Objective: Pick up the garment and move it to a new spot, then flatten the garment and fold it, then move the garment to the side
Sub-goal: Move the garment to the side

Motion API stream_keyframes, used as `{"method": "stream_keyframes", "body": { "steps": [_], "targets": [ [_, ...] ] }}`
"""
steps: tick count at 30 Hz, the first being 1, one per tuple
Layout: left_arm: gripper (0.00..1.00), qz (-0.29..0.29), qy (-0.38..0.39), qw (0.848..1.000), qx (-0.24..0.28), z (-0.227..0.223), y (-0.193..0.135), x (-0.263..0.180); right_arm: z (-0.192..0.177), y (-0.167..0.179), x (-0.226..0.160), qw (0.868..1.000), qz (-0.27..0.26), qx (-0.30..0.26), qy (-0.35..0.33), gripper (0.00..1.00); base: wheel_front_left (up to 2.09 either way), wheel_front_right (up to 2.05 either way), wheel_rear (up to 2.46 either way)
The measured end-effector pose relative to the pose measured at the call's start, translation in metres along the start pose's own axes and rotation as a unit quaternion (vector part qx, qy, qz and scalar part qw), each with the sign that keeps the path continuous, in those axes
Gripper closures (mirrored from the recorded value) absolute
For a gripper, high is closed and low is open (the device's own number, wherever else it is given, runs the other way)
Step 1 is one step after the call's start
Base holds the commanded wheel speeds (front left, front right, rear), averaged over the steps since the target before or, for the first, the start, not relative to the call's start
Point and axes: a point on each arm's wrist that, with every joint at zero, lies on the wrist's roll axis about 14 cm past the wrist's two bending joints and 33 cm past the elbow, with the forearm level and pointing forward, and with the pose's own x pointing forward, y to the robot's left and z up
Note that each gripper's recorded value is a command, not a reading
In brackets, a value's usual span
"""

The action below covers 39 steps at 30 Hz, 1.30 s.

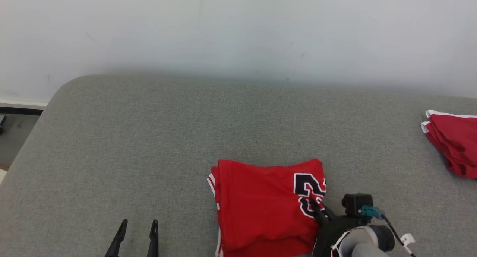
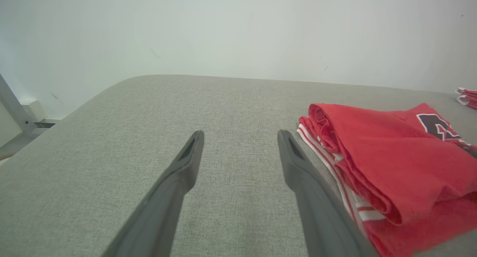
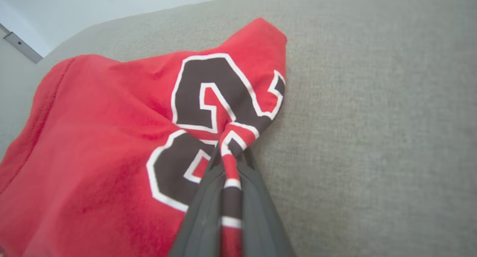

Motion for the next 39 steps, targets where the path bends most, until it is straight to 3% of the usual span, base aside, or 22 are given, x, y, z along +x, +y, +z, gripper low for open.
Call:
{"method": "stream_keyframes", "body": {
  "steps": [7,20,32,39],
  "targets": [
    [0.0,-0.009,0.0,1.0,-0.001,0.0,-0.005,0.007,0.054,-0.038,0.001,0.995,-0.016,-0.091,-0.05,1.0,0.0,0.0,0.0],
    [0.0,-0.047,0.003,0.999,-0.007,-0.003,-0.028,0.043,0.159,-0.142,-0.019,0.96,-0.099,-0.249,-0.084,1.0,0.0,0.0,0.0],
    [0.0,-0.09,0.008,0.996,0.0,-0.014,-0.051,0.087,0.187,-0.24,-0.041,0.939,-0.198,-0.277,-0.038,1.0,0.0,0.0,0.0],
    [0.0,-0.099,0.02,0.995,0.009,-0.026,-0.052,0.099,0.201,-0.279,-0.047,0.926,-0.239,-0.292,-0.022,1.0,0.0,0.0,0.0]
  ]
}}
